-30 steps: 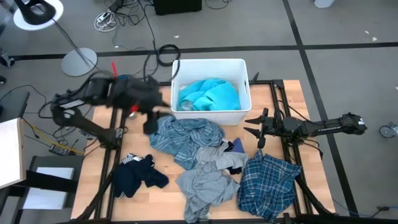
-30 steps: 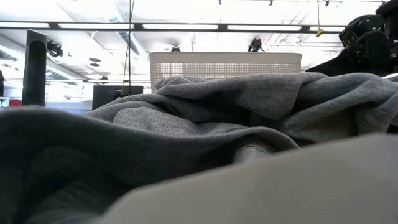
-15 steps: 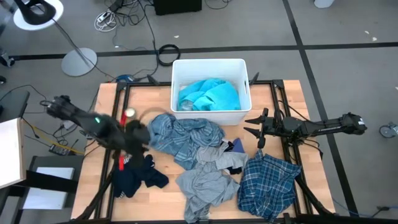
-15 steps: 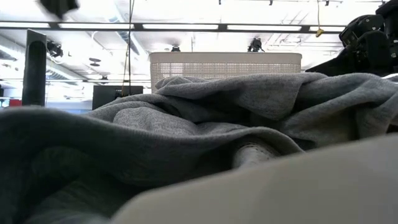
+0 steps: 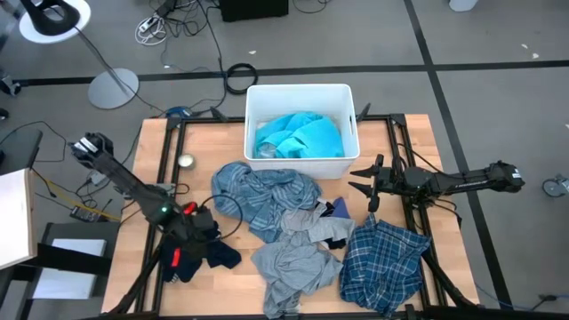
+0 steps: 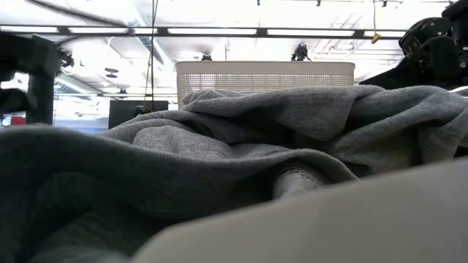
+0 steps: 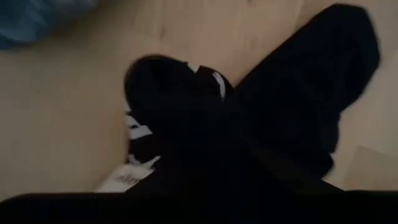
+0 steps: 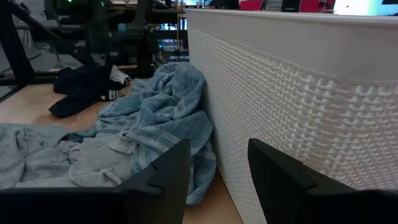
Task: Sort clothes
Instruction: Put the dark blue boxer shorts into the white laundry organizer
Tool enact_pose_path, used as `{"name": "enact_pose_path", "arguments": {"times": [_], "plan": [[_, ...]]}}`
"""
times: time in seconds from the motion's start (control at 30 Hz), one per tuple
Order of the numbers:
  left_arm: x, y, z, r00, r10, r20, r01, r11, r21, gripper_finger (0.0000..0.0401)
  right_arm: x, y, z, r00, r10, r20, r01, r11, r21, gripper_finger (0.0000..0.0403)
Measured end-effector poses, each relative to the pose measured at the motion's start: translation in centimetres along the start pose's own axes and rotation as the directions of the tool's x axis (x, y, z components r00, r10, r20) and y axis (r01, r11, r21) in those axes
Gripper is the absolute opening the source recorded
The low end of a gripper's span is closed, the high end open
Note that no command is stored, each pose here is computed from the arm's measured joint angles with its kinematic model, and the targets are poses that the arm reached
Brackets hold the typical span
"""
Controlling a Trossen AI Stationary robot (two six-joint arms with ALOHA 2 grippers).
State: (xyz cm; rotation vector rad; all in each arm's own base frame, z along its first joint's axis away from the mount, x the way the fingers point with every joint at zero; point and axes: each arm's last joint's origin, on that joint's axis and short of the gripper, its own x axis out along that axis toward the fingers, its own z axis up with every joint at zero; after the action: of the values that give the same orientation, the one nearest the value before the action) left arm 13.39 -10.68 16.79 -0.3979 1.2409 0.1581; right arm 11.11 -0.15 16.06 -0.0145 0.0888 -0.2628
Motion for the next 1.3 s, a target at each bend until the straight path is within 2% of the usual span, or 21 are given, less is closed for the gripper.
{"name": "enact_pose_path", "arguments": {"times": [0.1,0.17,0.27,0.33,0.4,0.5,0.6,0.7,0.83,0.93,1.03,1.17,1.23,1.3], "plan": [[1.6,0.7,-0.7,0.999,-0.036,0.007,0.036,0.998,-0.046,0.0130,0.0,0.0,0.0,1.000,0.000,-0.001,0.000,1.000,0.000,0.0162],[2.2,1.1,-1.0,0.999,-0.037,0.004,0.037,0.994,-0.100,0.0113,0.0,0.0,0.0,1.000,0.000,-0.001,0.000,1.000,0.000,0.0162],[2.0,0.7,-0.8,0.997,-0.078,0.005,0.078,0.992,-0.100,0.0037,0.0,0.0,0.0,1.000,0.000,0.000,0.000,1.000,0.000,0.0162],[0.7,-0.3,-0.1,0.990,-0.143,-0.005,0.143,0.988,-0.057,0.0013,0.0,0.0,0.0,1.000,0.000,0.000,0.000,1.000,0.000,0.0162],[-1.5,-1.4,1.2,0.985,-0.175,-0.003,0.175,0.984,-0.020,0.0006,0.0,0.0,0.0,1.000,0.000,0.000,0.000,1.000,0.000,0.0162],[-6.2,-2.6,3.2,0.991,-0.127,0.043,0.126,0.991,0.042,0.0003,0.0,0.0,0.0,1.000,0.000,-0.001,0.000,1.000,0.000,0.0162],[-12.2,-3.6,5.4,0.977,-0.100,0.190,0.081,0.991,0.107,0.0002,0.0,0.0,0.0,1.000,0.000,0.000,0.000,1.000,0.000,0.0162],[-17.9,-3.7,7.3,0.925,-0.104,0.366,0.054,0.988,0.143,0.0001,0.0,0.0,0.0,1.000,0.000,0.000,0.000,1.000,0.000,0.0162],[-25.0,-3.3,9.5,0.780,-0.149,0.608,0.037,0.981,0.193,0.0001,0.0,0.0,0.0,1.000,0.000,-0.001,0.000,1.000,0.000,0.0162],[-29.4,-2.8,11.1,0.622,-0.155,0.767,-0.029,0.975,0.220,0.0001,0.0,0.0,0.0,1.000,0.000,-0.001,0.000,1.000,0.000,0.0162],[-33.0,-2.3,12.9,0.423,-0.117,0.899,-0.144,0.970,0.194,0.0000,0.0,0.0,0.0,1.000,0.000,0.000,0.000,1.000,0.000,0.0162],[-36.3,-1.9,16.0,0.159,-0.041,0.986,-0.295,0.952,0.087,0.0000,0.0,0.0,0.0,1.000,0.000,-0.001,0.000,1.000,0.000,0.0162],[-36.9,-1.9,17.8,0.062,-0.008,0.998,-0.353,0.935,0.029,0.0000,0.0,0.0,0.0,1.000,0.000,0.000,0.000,1.000,0.000,0.0162],[-36.9,-1.7,19.8,0.008,0.011,1.000,-0.390,0.921,-0.007,0.0000,0.0,0.0,0.0,1.000,0.000,-0.001,0.000,1.000,0.000,0.0162]]}}
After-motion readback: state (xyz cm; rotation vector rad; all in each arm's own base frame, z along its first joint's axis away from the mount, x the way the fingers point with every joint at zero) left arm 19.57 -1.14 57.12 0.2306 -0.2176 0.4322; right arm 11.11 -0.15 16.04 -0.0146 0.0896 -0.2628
